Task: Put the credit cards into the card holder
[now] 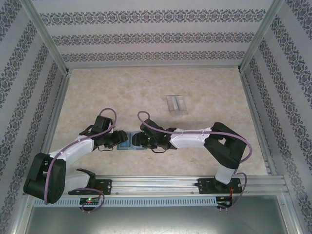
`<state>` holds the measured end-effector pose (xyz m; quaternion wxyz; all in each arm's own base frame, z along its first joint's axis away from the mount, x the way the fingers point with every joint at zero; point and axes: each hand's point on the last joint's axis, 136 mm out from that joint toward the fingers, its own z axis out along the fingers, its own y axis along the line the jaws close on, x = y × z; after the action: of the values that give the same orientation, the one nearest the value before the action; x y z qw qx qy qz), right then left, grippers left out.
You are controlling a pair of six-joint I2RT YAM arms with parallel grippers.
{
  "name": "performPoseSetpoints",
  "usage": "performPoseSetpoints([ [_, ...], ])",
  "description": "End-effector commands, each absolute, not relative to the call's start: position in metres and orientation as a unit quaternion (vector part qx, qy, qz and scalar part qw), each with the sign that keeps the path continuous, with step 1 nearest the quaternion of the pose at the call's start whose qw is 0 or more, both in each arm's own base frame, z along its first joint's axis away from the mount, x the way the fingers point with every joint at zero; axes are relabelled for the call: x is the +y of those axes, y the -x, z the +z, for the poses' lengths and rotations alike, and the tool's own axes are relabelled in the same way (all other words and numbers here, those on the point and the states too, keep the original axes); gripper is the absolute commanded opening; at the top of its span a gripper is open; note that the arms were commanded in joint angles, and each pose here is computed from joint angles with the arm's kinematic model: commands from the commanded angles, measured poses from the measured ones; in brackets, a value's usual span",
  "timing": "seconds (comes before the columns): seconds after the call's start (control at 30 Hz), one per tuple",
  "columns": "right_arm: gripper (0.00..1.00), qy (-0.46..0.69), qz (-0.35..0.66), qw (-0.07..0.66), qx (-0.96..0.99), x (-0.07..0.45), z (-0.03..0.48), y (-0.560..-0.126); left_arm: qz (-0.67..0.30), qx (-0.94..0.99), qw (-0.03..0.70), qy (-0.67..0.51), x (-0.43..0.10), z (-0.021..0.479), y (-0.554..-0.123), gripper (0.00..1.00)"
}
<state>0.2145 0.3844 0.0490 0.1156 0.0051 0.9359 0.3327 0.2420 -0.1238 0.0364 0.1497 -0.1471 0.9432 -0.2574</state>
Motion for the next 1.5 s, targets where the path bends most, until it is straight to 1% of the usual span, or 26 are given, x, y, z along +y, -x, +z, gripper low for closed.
performPoseSetpoints([
  [0.0,0.59,-0.015,0.303,0.11,0.946,0.375,0.039,-0.212,-0.262,0.941,0.155,0.146,-0.124,0.037,-0.244,0.57],
  [0.2,0.6,-0.01,0.282,0.101,0.954,0.379,0.032,-0.208,-0.261,0.942,0.154,0.145,-0.123,0.037,-0.244,0.57],
  [0.43,0.6,-0.012,0.278,0.095,0.956,0.382,0.028,-0.209,-0.263,0.941,0.153,0.146,-0.124,0.036,-0.244,0.57],
  [0.67,0.59,-0.014,0.288,0.089,0.953,0.39,0.026,-0.21,-0.267,0.94,0.151,0.146,-0.125,0.036,-0.244,0.58],
  [0.97,0.59,-0.018,0.358,0.084,0.93,0.408,0.039,-0.217,-0.278,0.937,0.15,0.147,-0.129,0.035,-0.243,0.57],
  [1.2,0.59,-0.013,0.386,0.089,0.918,0.416,0.048,-0.22,-0.276,0.938,0.15,0.146,-0.128,0.034,-0.242,0.58],
  [1.47,0.59,-0.008,0.439,0.098,0.893,0.426,0.063,-0.225,-0.276,0.929,0.172,0.174,-0.111,0.042,-0.245,0.59],
])
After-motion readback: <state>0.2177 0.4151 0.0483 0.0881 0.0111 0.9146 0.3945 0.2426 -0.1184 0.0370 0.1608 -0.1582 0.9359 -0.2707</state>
